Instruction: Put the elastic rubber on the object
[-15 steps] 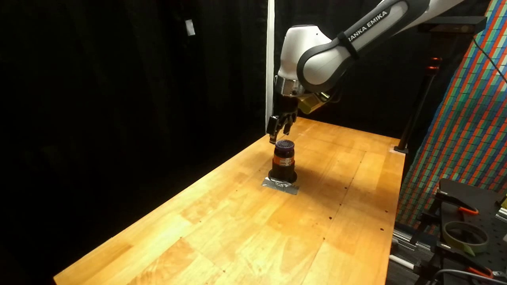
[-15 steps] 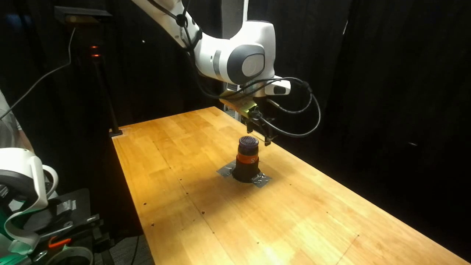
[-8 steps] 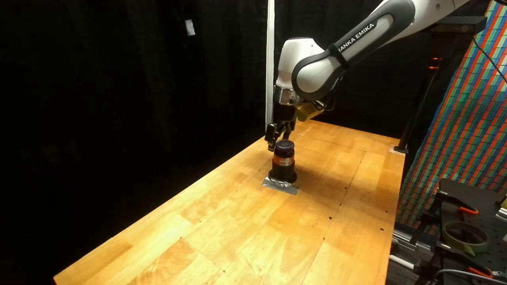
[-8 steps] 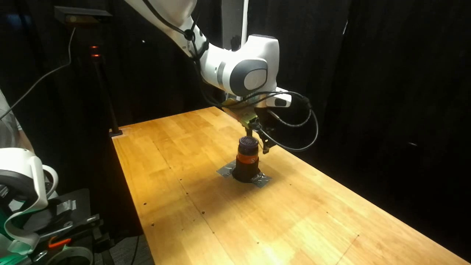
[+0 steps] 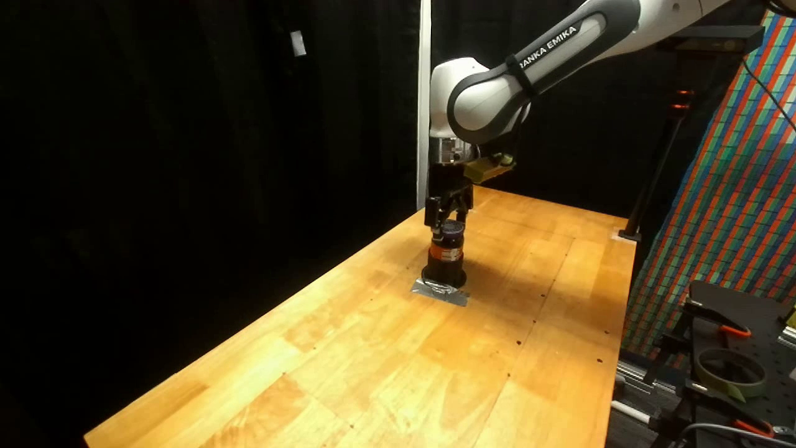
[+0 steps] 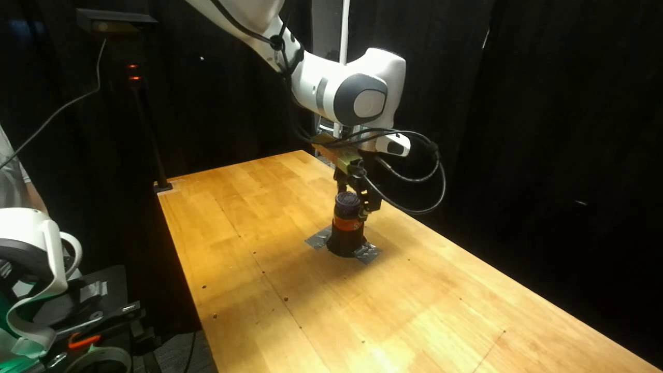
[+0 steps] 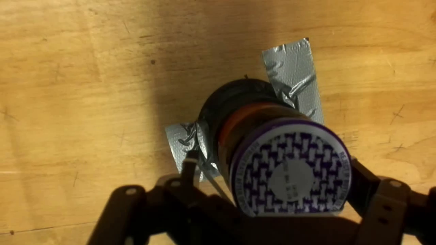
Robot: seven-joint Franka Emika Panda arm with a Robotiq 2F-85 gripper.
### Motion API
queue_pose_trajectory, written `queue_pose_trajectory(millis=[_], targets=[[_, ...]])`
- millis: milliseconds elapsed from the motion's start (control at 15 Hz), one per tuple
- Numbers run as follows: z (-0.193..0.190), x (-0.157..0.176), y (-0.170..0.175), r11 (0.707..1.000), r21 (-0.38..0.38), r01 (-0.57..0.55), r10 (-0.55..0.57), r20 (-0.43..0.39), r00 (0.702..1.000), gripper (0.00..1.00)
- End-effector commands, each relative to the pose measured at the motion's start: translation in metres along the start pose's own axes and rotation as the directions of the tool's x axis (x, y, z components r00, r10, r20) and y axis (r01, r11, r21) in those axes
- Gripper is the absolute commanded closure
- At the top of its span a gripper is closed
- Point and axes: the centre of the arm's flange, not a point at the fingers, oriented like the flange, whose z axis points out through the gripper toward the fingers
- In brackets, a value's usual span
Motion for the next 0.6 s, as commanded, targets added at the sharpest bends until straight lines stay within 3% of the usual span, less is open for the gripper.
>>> queue_pose_trajectory(millis=[0,533], targets=[[-0.014,-0.004,0.003,1.0,0.003,-0.021,0.021,0.078,0.997,0.0],[0.001,-0.03,0.016,0.995,0.086,-0.053,0.034,0.207,0.978,0.0]])
